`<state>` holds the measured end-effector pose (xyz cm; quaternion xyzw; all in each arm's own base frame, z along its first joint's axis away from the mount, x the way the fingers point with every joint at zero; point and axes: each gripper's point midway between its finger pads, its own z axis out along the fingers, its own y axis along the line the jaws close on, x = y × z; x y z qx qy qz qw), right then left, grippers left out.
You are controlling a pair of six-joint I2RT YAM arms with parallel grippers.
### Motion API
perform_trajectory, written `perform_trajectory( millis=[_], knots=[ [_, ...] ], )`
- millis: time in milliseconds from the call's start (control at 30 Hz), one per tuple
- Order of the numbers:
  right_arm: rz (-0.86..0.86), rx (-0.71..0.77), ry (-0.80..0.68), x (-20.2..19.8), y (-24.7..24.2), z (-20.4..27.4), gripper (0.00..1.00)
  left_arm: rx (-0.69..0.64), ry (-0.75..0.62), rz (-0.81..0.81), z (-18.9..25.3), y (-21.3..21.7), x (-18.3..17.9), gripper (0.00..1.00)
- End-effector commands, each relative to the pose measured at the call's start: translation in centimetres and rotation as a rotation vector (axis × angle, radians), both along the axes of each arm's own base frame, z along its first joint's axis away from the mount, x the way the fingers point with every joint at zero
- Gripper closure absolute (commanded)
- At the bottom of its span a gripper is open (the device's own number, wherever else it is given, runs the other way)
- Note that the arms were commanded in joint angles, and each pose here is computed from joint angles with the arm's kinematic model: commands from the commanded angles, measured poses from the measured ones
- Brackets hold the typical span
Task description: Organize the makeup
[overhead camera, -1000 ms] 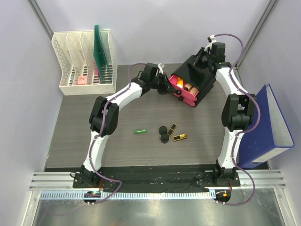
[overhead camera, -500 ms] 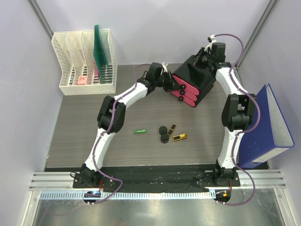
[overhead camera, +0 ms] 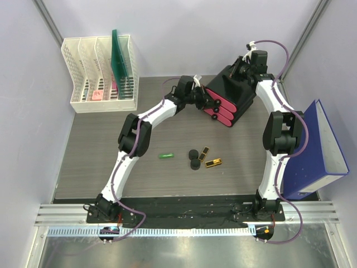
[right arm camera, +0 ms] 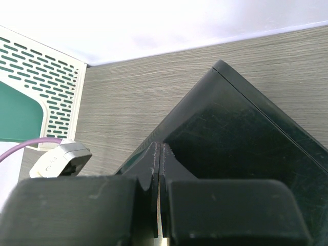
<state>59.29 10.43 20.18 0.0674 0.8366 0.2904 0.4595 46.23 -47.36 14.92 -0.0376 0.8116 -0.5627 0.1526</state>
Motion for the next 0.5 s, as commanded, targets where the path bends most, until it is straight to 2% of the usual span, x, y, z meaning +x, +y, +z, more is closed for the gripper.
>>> perform_trajectory(
  millis=[0,33,67,133,367,467],
  knots=[
    [-0.025,-0.106,0.576,-8.2,-1.6,-16.9,0.99,-0.081,-0.150,-0.019,5.3,0.1,-0.6,0.78],
    [-0.025,-0.104,0.577,-8.3,-1.6,-16.9,0.99,-0.092,-0.186,-0.010,6.6,0.5,-0.8,0.58],
    [-0.024,-0.105,0.576,-8.3,-1.6,-16.9,0.99,-0.076,-0.179,-0.002,5.4,1.0,-1.0,0.52],
    [-0.024,-0.104,0.578,-8.3,-1.6,-17.0,0.99,-0.075,-0.208,0.030,6.1,1.6,-0.7,0.43],
    [-0.023,-0.101,0.579,-8.3,-1.5,-17.0,0.99,-0.052,-0.161,0.022,4.4,2.1,-0.9,0.43],
    [-0.023,-0.101,0.579,-8.2,-1.5,-17.1,0.99,-0.059,-0.125,0.016,3.7,2.0,-1.1,0.51]
  ],
)
